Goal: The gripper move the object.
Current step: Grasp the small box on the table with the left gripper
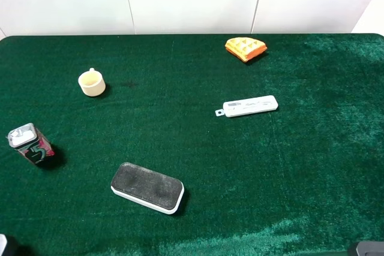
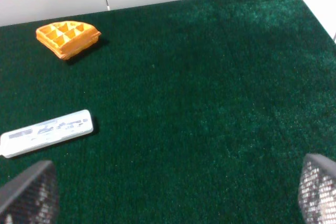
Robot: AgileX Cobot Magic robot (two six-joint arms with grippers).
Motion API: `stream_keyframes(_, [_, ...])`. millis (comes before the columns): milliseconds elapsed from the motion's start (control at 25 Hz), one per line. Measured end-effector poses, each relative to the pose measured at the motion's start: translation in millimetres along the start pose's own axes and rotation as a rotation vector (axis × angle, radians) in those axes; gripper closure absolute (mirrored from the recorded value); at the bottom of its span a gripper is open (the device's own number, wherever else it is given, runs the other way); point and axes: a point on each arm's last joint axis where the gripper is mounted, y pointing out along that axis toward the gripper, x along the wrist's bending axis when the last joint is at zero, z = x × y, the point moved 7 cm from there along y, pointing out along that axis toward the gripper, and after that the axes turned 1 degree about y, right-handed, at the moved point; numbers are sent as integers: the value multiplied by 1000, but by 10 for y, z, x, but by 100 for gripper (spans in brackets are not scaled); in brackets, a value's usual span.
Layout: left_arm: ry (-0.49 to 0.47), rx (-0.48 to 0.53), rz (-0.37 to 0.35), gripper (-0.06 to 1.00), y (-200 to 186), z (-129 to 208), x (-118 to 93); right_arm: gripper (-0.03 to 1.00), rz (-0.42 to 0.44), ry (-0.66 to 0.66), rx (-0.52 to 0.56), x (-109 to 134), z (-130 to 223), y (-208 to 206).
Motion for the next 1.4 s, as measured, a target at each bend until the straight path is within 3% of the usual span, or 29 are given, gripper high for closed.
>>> stream_keyframes(1400, [-8,3,27,-5,11,9,-45,27,1,0,0,-1,0,0])
